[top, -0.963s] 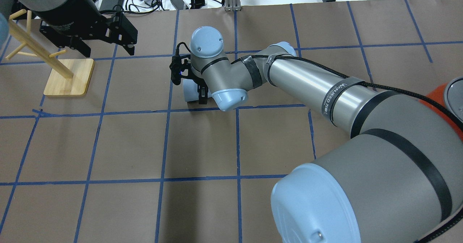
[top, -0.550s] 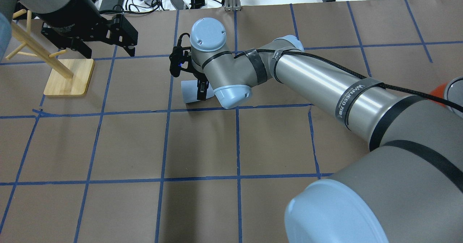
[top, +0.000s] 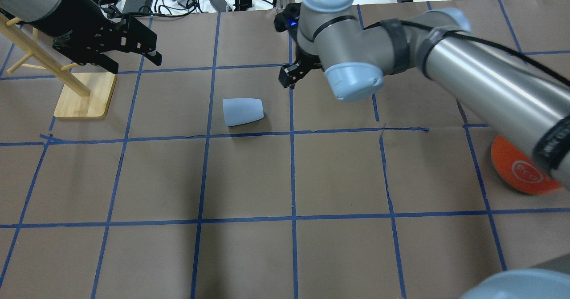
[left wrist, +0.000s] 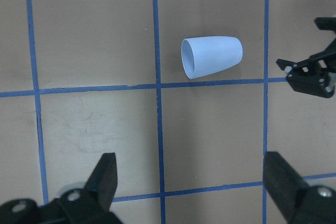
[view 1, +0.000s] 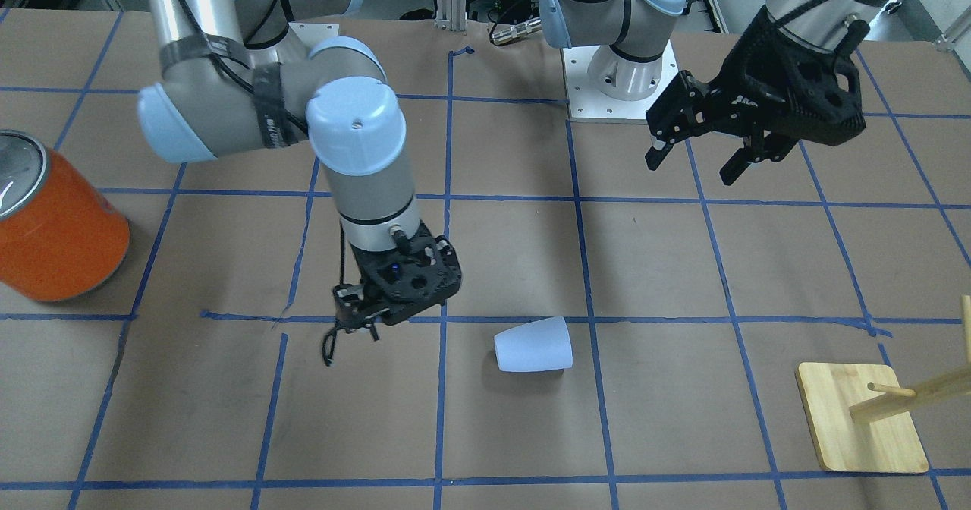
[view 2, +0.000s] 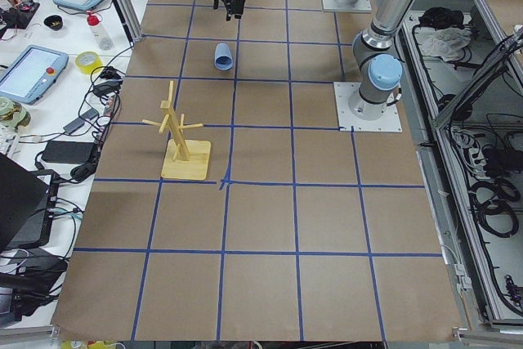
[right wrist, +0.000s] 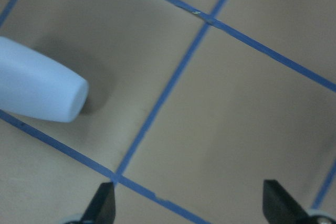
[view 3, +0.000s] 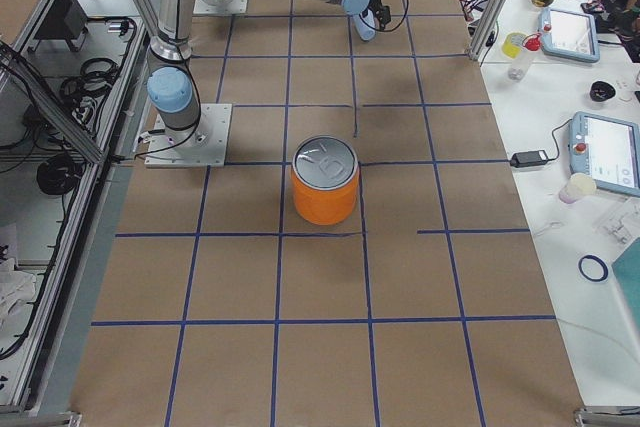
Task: Flip cup
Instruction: 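Lay the cup on its side and open the right gripper, then reach the left gripper to the cup's rim while the right arm withdraws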
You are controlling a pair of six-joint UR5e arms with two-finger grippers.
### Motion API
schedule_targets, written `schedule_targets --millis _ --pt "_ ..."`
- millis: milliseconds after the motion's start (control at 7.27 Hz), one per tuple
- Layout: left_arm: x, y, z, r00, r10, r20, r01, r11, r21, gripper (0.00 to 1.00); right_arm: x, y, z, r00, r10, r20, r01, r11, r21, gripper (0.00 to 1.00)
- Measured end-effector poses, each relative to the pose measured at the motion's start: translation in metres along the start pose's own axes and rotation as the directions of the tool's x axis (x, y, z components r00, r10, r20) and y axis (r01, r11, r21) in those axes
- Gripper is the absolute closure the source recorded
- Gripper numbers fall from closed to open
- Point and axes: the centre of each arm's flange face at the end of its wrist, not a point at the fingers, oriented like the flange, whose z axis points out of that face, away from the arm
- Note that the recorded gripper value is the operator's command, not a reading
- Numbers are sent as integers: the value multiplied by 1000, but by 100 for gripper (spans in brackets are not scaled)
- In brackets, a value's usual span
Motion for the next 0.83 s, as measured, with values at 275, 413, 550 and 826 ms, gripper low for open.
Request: schedule_targets --millis 275,413,550,826 --pt "-21 -20 54 990 7 -141 -2 999 33 0 83 31 -36 968 247 -54 -251 962 -110 0" --pt "-30 -30 87 981 10 -196 -1 999 47 0 109 48 -52 940 334 -73 -342 927 -153 0" --pt "-39 -39 121 970 5 -244 6 999 45 0 128 62 -71 913 398 -87 -407 896 -178 0" --pt "-59 -61 193 943 -17 -332 25 999 20 0 138 83 -117 876 470 -109 -482 859 -170 0"
